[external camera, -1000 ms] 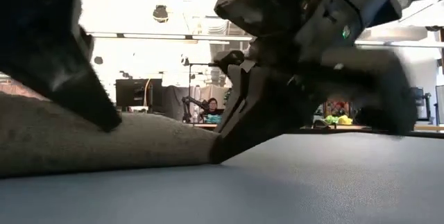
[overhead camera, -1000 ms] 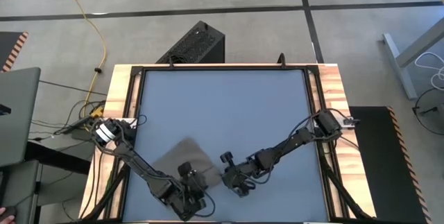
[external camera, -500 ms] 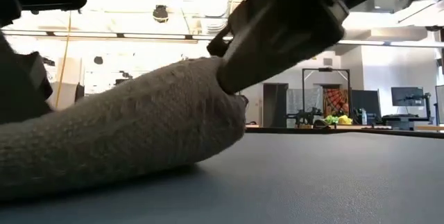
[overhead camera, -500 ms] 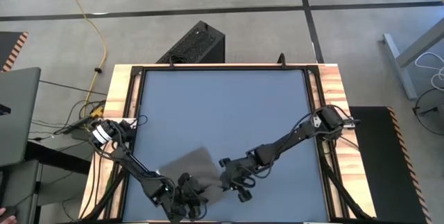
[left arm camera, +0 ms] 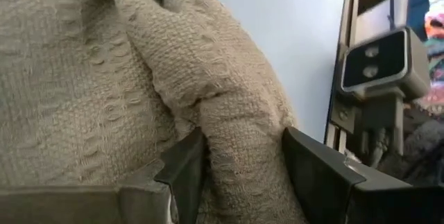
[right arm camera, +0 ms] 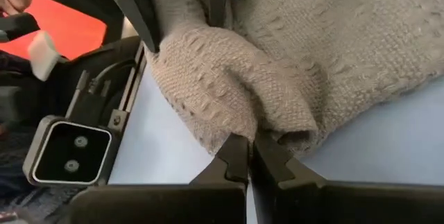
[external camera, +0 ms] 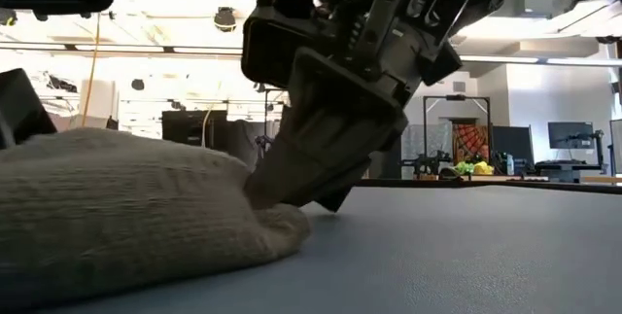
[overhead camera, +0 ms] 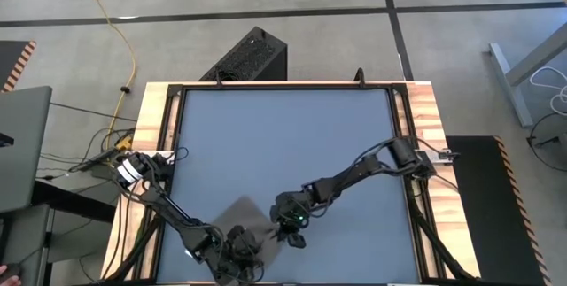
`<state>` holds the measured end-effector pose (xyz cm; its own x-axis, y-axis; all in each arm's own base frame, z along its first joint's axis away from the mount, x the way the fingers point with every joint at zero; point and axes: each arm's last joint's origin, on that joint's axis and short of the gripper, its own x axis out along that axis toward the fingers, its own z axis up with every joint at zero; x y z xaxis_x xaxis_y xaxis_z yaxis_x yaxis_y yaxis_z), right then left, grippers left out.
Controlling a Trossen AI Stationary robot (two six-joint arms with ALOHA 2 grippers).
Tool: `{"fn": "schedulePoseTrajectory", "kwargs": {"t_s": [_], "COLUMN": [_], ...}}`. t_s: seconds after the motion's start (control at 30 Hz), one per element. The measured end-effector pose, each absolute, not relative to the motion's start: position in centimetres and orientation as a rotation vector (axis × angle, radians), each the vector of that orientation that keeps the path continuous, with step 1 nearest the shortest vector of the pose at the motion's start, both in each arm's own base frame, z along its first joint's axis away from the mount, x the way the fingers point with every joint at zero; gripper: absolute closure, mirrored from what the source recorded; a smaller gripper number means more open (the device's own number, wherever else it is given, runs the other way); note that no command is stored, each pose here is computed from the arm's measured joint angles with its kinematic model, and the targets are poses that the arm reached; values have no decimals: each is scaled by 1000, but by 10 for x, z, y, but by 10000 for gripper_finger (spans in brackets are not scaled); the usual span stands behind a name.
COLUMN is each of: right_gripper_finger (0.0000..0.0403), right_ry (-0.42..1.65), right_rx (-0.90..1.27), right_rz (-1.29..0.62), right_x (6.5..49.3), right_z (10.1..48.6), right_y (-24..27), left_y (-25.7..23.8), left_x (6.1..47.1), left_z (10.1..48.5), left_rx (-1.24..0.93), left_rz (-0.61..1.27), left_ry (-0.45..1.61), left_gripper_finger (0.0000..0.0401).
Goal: Roll towel into tight, uniform cylinder
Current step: Roll the gray towel
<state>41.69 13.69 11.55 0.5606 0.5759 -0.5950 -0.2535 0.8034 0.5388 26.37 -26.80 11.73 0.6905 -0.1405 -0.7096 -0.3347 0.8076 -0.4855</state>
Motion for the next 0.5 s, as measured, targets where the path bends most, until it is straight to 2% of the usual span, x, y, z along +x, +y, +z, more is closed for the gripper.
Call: {"fn": "schedulePoseTrajectory", "kwargs": {"t_s": [0.23,0.5], "right_gripper_finger": [384,384], "right_ry": [843,837], "right_rx": [414,413], "right_rz": [502,500], "right_x": [417,417], "right_z": [115,115], "right_y": [138,137], "left_y": [-259,-234], "left_x": [251,235], "left_z": [153,180], "left_rx": [-557,-443], "left_rz": [69,174], "left_ry": [858,896], "left_gripper_finger": [219,219]}}
